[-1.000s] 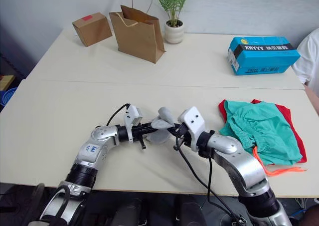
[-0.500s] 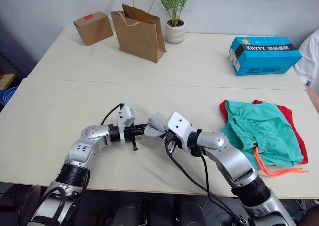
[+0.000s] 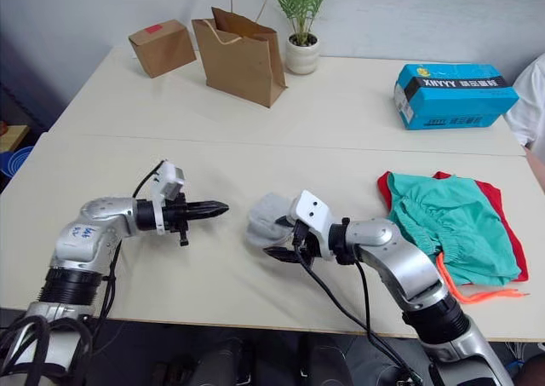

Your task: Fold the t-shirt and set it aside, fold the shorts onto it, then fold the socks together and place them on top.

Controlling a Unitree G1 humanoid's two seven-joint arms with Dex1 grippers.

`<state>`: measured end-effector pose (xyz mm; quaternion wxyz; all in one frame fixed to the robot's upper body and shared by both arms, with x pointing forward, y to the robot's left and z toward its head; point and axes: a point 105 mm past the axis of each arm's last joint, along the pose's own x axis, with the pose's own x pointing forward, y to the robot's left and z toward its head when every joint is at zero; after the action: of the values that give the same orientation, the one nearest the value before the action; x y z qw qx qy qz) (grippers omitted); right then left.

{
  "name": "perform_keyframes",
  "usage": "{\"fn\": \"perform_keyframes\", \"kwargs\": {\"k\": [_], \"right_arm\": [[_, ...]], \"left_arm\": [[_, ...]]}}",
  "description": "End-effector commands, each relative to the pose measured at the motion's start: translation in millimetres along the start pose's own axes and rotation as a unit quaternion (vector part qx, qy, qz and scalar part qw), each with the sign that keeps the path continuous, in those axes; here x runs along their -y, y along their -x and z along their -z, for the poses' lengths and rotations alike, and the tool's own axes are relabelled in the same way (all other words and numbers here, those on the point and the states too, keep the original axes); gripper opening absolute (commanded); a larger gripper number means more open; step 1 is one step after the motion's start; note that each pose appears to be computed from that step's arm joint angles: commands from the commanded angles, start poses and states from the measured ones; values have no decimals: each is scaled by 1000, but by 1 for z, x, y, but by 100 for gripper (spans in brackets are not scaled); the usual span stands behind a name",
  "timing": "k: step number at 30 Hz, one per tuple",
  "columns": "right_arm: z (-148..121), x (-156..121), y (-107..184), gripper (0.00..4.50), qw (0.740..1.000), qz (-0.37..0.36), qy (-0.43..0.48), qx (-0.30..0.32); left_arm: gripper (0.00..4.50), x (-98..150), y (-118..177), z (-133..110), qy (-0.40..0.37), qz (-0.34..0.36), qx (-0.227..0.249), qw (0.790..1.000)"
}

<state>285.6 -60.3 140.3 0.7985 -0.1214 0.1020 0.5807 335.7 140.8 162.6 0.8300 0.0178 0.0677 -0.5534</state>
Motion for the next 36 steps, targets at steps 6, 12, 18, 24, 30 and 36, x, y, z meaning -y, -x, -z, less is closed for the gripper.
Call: {"fn": "perform_keyframes", "kwargs": {"k": [6, 12, 18, 24, 30, 36], "right_arm": [[-34, 12, 52, 269, 996, -31, -59, 65], [-17, 54, 22, 66, 993, 96, -4, 75], [19, 63, 2, 4, 990, 120, -4, 67], [47, 58, 7, 4, 993, 116, -5, 35], [30, 67, 31, 20, 988, 109, -88, 71], [23, 74, 38, 196, 982, 43, -186, -2]], "left_arm": [[0, 24, -31, -33, -60, 34, 39, 997], [0, 29, -47, -10, -71, 33, 3, 997], [0, 30, -68, 17, -49, 24, -18, 998], [0, 29, -70, 45, -42, 4, -56, 998], [0, 26, -65, 37, -62, -5, -24, 998], [0, 23, -58, 38, -81, 4, -34, 996]]}}
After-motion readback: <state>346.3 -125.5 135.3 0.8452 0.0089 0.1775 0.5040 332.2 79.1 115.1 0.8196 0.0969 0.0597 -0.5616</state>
